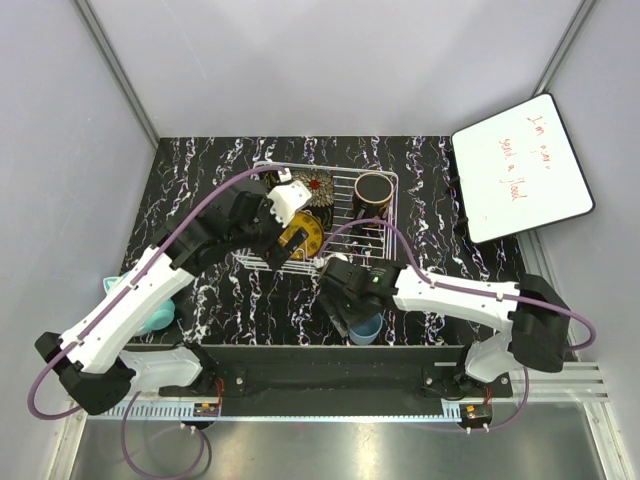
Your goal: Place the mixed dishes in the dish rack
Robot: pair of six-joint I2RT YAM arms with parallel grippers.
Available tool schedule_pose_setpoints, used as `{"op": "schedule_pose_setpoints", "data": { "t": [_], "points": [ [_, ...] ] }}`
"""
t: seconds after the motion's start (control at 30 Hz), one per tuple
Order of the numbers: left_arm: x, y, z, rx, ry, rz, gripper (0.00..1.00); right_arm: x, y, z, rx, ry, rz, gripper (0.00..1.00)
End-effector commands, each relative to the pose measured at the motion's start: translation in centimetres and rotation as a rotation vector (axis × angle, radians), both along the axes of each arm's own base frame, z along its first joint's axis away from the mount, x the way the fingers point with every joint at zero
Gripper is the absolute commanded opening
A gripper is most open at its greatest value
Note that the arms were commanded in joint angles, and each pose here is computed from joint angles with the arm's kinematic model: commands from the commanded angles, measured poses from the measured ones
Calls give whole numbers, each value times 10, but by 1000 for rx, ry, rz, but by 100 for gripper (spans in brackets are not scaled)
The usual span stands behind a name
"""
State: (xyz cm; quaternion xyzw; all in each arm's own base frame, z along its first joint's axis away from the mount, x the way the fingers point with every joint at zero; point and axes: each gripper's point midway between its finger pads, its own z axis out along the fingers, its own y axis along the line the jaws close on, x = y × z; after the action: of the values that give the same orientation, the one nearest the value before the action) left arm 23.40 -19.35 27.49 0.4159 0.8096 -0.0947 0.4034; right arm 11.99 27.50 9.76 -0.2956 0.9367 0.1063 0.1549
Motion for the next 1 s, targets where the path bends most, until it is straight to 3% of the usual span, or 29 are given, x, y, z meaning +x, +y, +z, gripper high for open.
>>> {"op": "schedule_pose_setpoints", "data": {
  "t": [0.0,0.13,0.17,0.27,0.3,0.37,0.5,0.73,0.83,0.87,0.93,0.97],
  "points": [
    [10,-2,13,-26,-61,22,99,-6,3,-17,-4,26,18,66],
    [11,-1,12,-27,-60,29,99,-4,-2,-23,-30,16,7,51],
    [11,-2,11,-30,-55,34,99,-3,-3,-24,-34,13,10,40],
    [11,-3,14,-60,-37,49,99,1,-3,-20,-40,-11,9,22],
    [12,-3,16,-74,-35,56,99,3,-4,-17,-41,-23,8,10],
    [13,1,22,-108,-24,82,99,12,0,0,-22,-74,13,0],
    [16,3,39,-176,-2,97,99,35,12,54,31,-195,37,0],
    [17,4,54,-286,158,85,96,80,53,201,344,-380,21,0],
    [21,12,65,-358,141,118,97,85,62,253,559,-395,3,0],
    [21,14,74,-387,125,119,97,88,60,303,757,-471,1,0],
    [23,18,95,-464,117,116,98,91,54,303,896,-462,-50,0],
    [24,18,103,-505,132,124,98,88,43,353,1096,-570,-32,0]
  ]
}}
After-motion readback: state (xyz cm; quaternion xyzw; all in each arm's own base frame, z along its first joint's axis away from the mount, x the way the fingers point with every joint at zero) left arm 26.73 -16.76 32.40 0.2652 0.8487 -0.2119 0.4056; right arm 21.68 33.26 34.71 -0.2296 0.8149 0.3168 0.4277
